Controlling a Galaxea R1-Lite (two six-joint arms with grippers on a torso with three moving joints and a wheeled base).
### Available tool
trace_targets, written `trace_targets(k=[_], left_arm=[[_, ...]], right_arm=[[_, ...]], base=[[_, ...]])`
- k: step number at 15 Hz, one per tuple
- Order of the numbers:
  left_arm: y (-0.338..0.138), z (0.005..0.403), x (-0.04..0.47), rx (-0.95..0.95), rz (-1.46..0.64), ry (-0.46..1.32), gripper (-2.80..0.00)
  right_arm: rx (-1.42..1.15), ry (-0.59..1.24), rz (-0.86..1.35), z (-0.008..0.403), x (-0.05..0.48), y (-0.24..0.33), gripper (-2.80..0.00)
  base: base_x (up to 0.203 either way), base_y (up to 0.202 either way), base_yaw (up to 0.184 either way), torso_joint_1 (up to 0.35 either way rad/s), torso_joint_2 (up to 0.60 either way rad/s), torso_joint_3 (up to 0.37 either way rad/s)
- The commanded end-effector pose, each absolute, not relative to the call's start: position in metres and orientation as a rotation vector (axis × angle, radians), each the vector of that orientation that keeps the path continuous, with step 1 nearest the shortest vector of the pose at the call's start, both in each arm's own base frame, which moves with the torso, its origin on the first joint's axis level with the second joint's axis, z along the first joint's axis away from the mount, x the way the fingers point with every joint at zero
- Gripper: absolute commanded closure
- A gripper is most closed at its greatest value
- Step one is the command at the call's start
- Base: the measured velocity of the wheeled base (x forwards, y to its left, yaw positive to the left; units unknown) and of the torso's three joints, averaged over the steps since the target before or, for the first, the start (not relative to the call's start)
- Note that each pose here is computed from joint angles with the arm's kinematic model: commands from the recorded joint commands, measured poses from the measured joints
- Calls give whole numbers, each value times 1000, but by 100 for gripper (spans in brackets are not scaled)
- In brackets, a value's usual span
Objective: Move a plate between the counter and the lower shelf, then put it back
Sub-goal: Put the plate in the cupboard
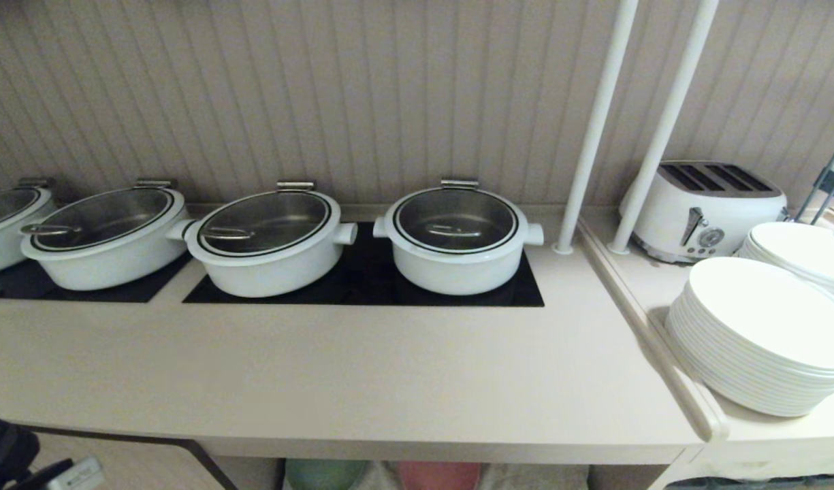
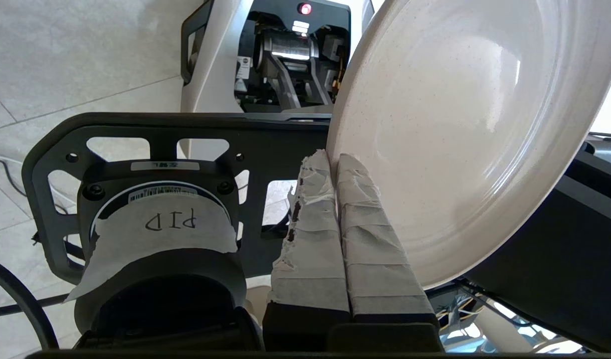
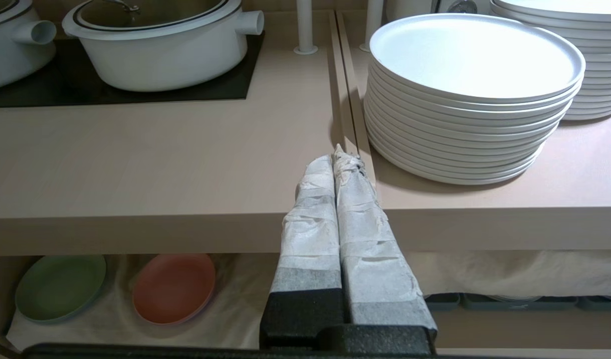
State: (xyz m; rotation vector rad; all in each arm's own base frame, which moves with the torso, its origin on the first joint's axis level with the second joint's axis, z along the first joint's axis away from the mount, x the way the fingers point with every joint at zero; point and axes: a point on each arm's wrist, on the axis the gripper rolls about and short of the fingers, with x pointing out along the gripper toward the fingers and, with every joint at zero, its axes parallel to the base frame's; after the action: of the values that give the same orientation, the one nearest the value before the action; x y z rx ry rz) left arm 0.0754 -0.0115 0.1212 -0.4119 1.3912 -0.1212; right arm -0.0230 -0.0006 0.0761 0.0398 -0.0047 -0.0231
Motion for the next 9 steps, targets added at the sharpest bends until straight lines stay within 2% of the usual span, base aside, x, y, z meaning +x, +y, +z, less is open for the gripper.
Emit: trace_targets(k=[1,9], left_arm=[[-12,120,75,-416,-119,1403,0],[-12,120,75,-419,-122,1405,0]], right_arm=[[40,-4,-23,76,-23,-1,0],[40,-4,-23,76,-23,-1,0]], base=[[0,0,0,0,0,0],[0,0,0,0,0,0]])
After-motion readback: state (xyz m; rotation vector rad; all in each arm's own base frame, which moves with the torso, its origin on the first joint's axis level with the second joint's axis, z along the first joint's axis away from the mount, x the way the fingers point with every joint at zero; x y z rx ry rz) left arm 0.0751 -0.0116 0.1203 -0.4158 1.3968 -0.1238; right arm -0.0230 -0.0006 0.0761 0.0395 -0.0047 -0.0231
